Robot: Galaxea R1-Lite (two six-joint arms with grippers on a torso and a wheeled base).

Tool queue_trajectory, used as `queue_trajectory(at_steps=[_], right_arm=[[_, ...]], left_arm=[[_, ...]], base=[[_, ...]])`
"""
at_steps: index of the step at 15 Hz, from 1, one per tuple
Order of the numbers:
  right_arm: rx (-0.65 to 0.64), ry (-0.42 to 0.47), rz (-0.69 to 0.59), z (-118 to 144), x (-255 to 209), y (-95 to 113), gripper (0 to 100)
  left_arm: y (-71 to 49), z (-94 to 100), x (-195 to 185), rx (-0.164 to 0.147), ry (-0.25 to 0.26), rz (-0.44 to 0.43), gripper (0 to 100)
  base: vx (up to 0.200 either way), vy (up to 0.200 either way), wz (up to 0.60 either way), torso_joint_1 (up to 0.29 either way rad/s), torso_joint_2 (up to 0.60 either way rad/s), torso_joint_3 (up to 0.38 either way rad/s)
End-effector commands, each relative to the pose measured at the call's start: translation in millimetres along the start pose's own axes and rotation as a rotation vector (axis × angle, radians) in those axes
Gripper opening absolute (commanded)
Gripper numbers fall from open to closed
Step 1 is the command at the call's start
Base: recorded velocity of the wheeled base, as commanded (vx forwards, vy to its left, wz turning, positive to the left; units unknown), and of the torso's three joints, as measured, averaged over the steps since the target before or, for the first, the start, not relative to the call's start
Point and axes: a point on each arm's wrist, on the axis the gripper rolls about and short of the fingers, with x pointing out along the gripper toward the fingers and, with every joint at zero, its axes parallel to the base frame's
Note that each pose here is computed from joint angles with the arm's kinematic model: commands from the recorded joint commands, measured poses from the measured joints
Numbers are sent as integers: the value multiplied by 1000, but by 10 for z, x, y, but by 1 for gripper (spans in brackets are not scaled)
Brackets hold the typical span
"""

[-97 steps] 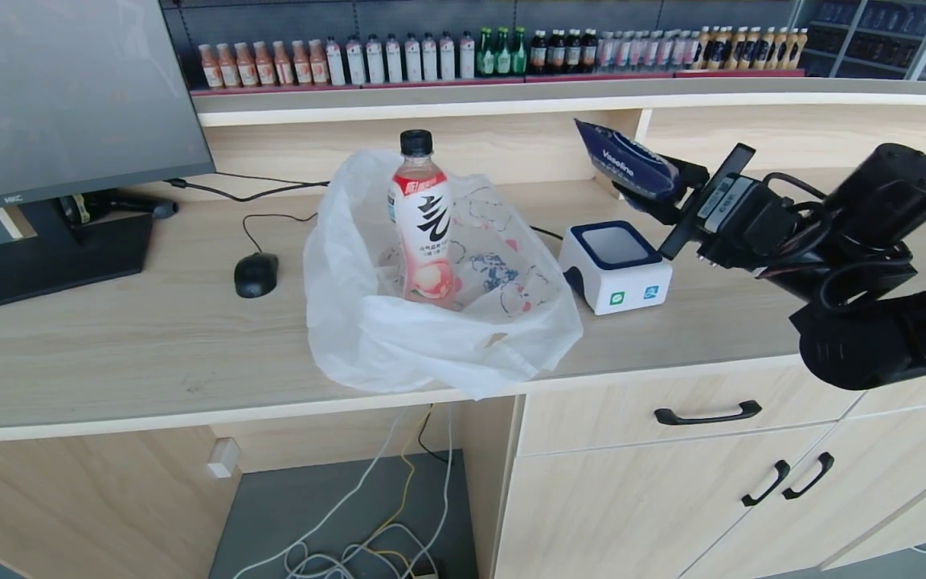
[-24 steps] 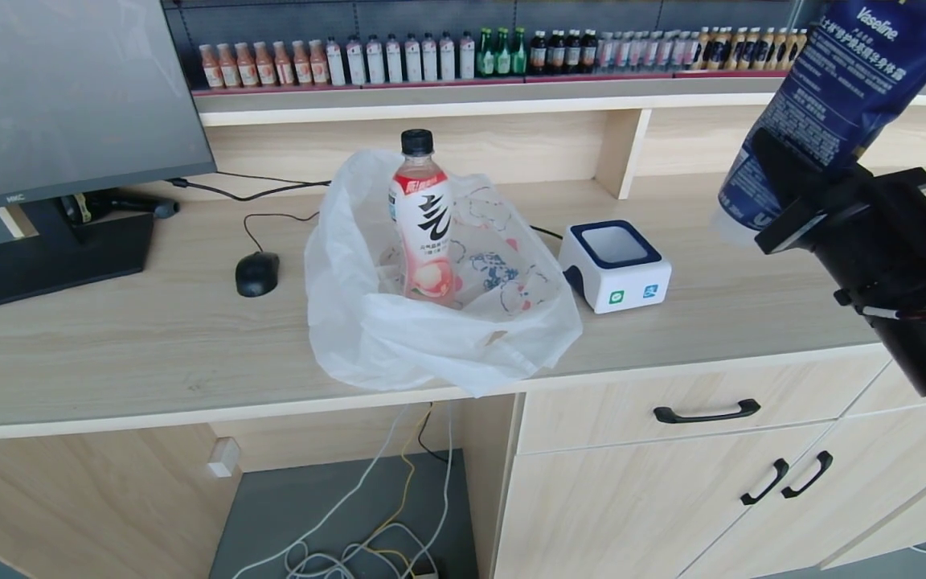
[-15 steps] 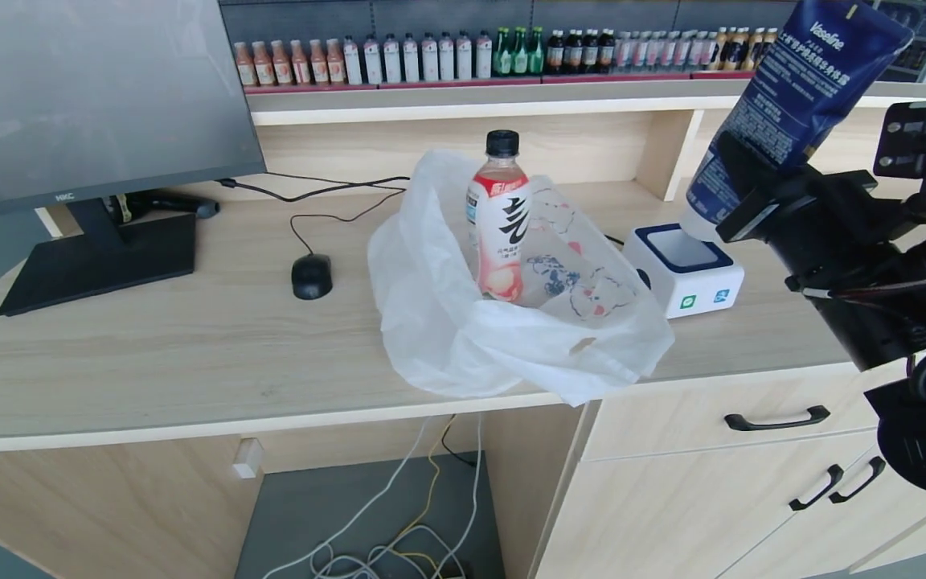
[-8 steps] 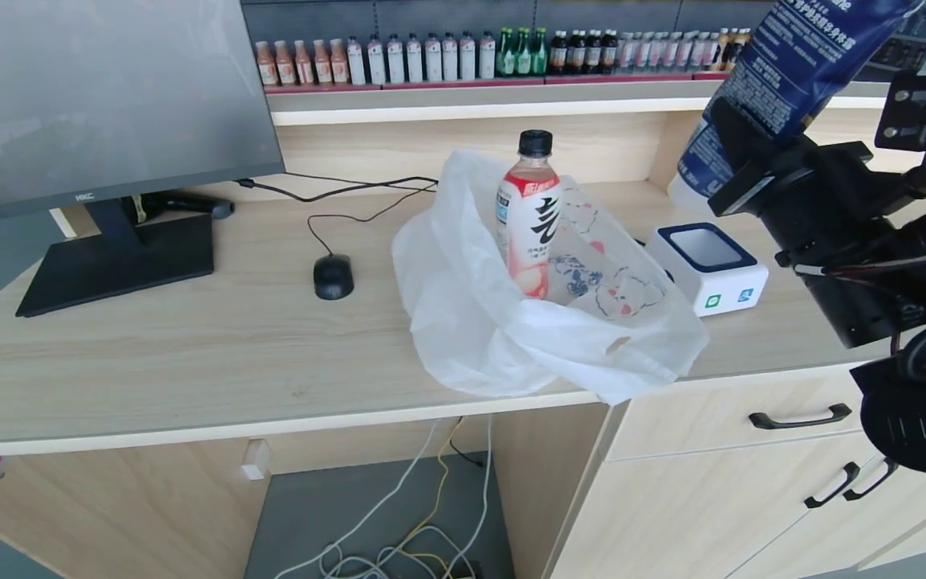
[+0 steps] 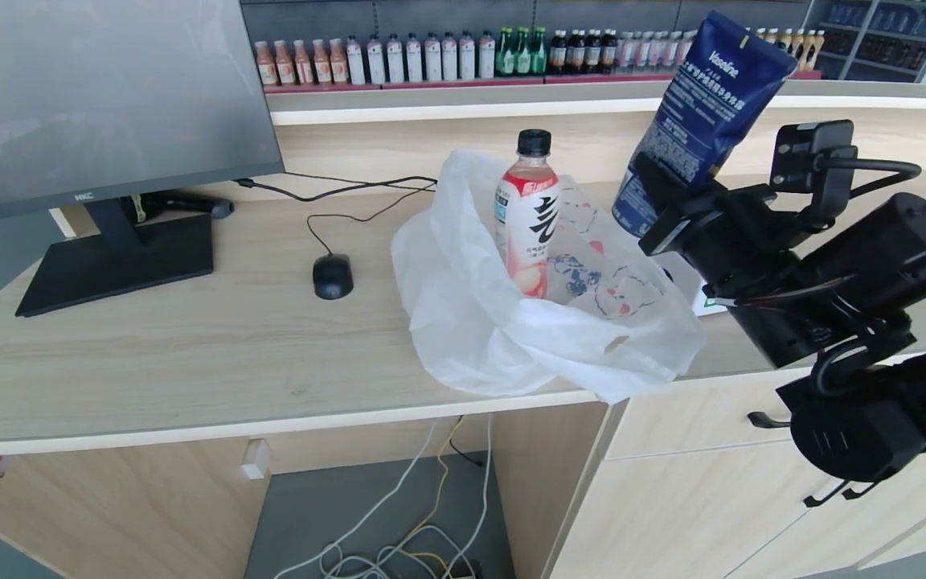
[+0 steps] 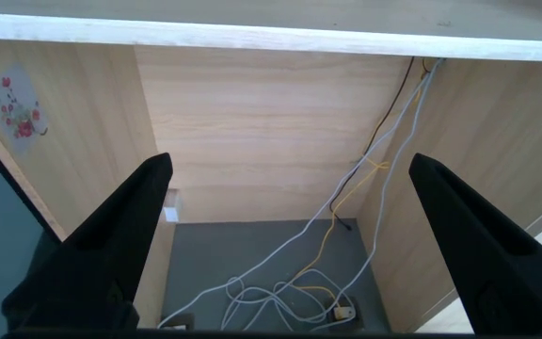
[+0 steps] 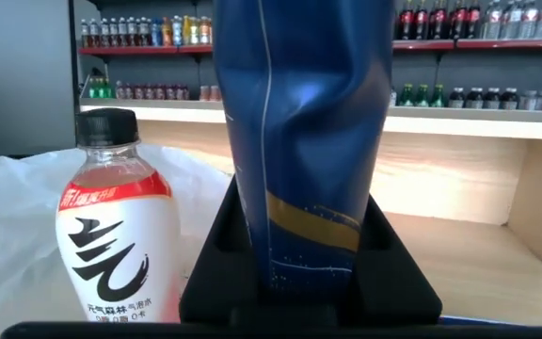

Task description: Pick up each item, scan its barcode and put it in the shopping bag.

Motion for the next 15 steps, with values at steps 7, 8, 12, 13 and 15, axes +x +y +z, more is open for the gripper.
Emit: queue_trajectory(at_steps=[7, 8, 12, 13, 15], right_arm=[[12, 104, -3, -417, -3, -6, 0], [9, 110, -5, -450, 1, -14, 0], [-4, 144, -7, -545, -37, -29, 0], [-5, 150, -8, -570, -39, -32, 0], [-6, 153, -5, -605, -25, -24, 0]], left_arm=[[0, 0, 0, -1, 0, 0, 100], [0, 0, 0, -1, 0, 0, 100], [0, 0, 0, -1, 0, 0, 100], [0, 0, 0, -1, 0, 0, 100], [0, 0, 0, -1, 0, 0, 100]], base=[[0, 0, 0, 0, 0, 0], [0, 0, 0, 0, 0, 0], [0, 0, 0, 0, 0, 0], [0, 0, 0, 0, 0, 0], [0, 0, 0, 0, 0, 0]])
